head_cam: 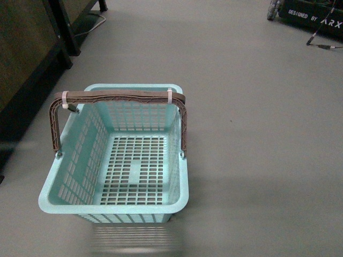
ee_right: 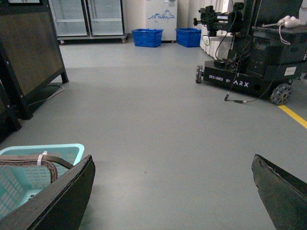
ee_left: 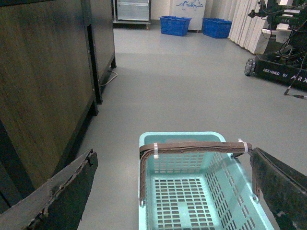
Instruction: Pick mango and avocado into basket
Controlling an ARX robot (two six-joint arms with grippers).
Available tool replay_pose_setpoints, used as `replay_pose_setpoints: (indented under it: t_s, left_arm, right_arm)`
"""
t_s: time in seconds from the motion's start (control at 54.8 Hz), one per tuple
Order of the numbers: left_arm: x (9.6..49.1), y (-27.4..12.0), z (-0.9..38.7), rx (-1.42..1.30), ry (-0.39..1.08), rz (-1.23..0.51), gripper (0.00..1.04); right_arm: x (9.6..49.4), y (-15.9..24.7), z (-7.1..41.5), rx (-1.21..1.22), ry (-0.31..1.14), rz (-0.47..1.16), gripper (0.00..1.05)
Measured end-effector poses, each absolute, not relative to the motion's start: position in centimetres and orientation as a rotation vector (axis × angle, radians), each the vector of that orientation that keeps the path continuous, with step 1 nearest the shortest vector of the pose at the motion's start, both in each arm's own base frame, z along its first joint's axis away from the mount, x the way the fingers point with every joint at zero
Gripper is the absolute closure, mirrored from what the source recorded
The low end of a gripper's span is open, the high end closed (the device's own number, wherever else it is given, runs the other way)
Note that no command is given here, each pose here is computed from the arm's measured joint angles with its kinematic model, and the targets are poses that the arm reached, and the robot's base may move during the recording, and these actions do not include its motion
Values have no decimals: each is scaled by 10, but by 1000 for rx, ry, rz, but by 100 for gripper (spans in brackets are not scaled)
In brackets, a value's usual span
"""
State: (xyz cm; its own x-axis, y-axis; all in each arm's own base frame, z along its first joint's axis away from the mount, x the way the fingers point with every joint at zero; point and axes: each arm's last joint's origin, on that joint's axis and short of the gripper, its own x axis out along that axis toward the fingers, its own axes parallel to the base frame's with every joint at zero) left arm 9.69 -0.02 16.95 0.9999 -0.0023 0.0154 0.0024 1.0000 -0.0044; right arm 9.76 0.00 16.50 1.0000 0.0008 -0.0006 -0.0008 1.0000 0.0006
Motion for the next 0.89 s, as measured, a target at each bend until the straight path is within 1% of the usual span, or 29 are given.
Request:
replay_pose_setpoints:
  t_s: [0.821, 0.876, 0.894]
  left_arm:
    - [97, 0, 170, -4, -15, -2, 7]
    - [97, 0, 171, -6, -27, 95, 7]
    - [97, -1, 171, -8, -29, 100, 7]
  right_arm:
    - [98, 0, 165, 1, 1, 1, 8]
    - [98, 0, 165, 1, 1, 1, 8]
    - [98, 0, 165, 1, 1, 1, 8]
